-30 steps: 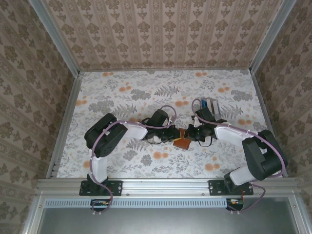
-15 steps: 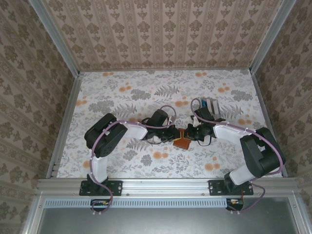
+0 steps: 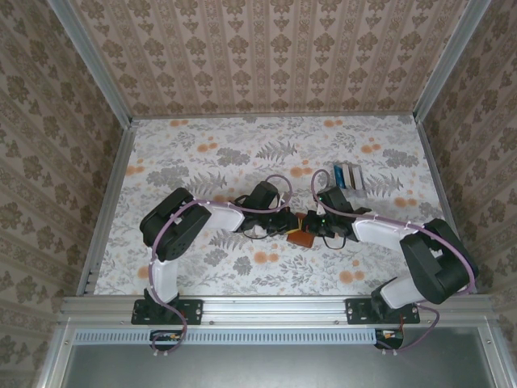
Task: Put the credit cards into the card holder
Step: Close the button on the card holder.
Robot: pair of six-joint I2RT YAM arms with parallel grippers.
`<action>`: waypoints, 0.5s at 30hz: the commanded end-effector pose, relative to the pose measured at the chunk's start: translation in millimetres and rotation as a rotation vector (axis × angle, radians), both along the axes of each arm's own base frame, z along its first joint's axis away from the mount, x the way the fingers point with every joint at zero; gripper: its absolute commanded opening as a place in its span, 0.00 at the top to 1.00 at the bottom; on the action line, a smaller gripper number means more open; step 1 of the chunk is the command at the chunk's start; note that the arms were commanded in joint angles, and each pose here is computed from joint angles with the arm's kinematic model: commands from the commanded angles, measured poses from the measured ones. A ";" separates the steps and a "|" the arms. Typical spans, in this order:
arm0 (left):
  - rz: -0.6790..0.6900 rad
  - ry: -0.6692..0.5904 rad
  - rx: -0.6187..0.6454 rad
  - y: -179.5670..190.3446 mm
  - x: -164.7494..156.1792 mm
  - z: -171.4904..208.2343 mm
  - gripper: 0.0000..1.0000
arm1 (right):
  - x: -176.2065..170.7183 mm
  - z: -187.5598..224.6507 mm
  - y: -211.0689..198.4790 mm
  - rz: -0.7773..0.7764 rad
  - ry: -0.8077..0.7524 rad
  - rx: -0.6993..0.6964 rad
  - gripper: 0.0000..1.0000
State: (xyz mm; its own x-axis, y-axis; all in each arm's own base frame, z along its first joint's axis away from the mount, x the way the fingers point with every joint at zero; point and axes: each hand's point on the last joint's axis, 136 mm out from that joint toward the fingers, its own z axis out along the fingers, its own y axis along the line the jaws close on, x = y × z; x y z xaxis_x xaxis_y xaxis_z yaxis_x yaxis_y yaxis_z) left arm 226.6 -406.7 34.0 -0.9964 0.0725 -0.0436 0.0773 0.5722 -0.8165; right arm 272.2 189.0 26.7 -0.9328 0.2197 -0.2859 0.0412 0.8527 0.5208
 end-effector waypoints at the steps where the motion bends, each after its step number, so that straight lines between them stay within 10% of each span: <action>1: 0.030 0.042 0.075 20.3 -3.9 -20.3 0.90 | -42.6 -59.9 -39.8 -0.056 0.173 -0.201 1.00; 15: 0.050 -0.080 0.033 51.2 10.4 38.5 0.88 | -1.4 37.6 17.2 0.059 0.000 0.123 0.92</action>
State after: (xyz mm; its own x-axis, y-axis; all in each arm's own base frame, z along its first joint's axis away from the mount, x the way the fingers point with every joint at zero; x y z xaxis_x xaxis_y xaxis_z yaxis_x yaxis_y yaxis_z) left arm 240.8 -365.1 63.8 -0.9963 0.0056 -0.0856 0.0721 0.5945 -0.8009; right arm 269.9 195.4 43.3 -0.9369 0.2222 -0.2698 0.0284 0.8178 0.5749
